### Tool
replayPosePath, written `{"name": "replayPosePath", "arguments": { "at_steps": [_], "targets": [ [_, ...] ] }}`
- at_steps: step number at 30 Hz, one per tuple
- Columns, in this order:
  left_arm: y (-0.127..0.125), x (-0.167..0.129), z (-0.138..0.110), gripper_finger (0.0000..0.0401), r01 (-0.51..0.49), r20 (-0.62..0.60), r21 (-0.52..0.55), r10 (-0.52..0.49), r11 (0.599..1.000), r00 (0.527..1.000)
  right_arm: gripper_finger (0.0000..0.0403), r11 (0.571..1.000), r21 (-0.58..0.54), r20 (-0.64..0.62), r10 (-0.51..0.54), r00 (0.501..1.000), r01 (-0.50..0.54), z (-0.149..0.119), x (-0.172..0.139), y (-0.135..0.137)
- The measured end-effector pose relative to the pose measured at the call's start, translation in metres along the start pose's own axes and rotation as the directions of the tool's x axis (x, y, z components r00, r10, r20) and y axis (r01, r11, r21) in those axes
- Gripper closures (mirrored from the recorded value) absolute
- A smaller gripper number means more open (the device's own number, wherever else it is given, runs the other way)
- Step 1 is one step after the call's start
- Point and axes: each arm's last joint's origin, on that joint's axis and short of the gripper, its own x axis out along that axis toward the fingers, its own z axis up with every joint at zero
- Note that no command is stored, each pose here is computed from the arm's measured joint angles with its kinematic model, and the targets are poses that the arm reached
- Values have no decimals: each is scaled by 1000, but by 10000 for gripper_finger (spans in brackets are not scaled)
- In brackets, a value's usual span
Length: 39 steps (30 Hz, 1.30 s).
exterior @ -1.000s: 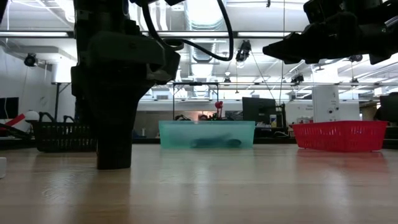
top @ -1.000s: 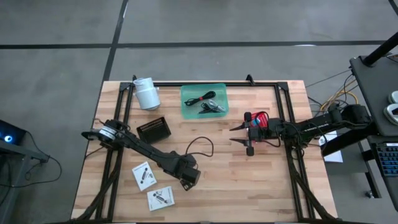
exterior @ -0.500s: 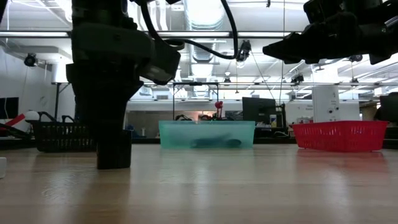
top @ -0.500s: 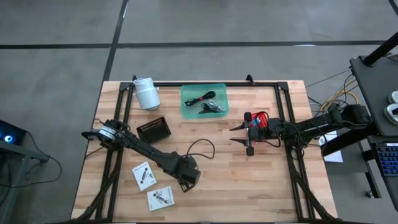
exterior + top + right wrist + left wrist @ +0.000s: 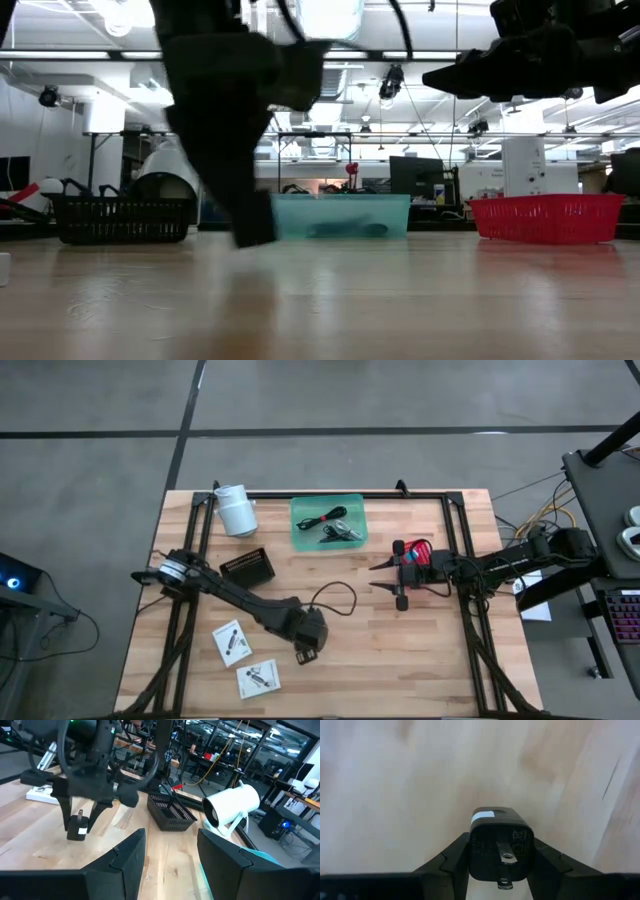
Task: Pick and place items into bin
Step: Put the black charger adapter into the orange bin
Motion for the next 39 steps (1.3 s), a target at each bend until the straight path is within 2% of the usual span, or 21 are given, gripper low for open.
{"name": "replayPosePath", "arguments": {
  "at_steps": [7,11,15,18,21,23,26,29,31,37,39],
  "targets": [
    [1,-22,19,269,-66,263,127,30,990,964,236,997,-81,43,-6,999,10,4,0,-1],
    [6,-41,25,269,-28,400,174,-44,984,915,238,986,-164,79,44,996,-30,7,1,3],
    [21,-57,24,269,1,514,195,-103,981,851,249,955,-290,108,99,989,-64,10,1,13],
    [34,-66,19,269,37,612,193,-150,981,776,262,920,-385,128,141,982,-81,12,1,23],
    [48,-72,14,269,99,708,214,-224,972,670,274,880,-469,153,164,975,-75,13,4,32],
    [57,-73,10,269,166,743,246,-296,955,600,280,860,-509,168,146,975,-41,14,7,36],
    [68,-70,4,269,221,772,270,-348,937,532,283,817,-576,157,108,982,2,15,16,41],
    [75,-67,1,269,221,784,267,-345,938,516,283,767,-642,126,103,987,2,14,28,45],
    [77,-66,0,269,181,778,286,-338,941,530,279,739,-674,110,103,989,-2,14,37,47],
    [83,-66,4,269,172,785,274,-323,946,529,253,678,-735,88,108,990,-9,17,65,53],
    [84,-66,4,269,169,784,269,-318,948,533,237,670,-742,84,110,990,-11,17,70,55]
  ]
}}
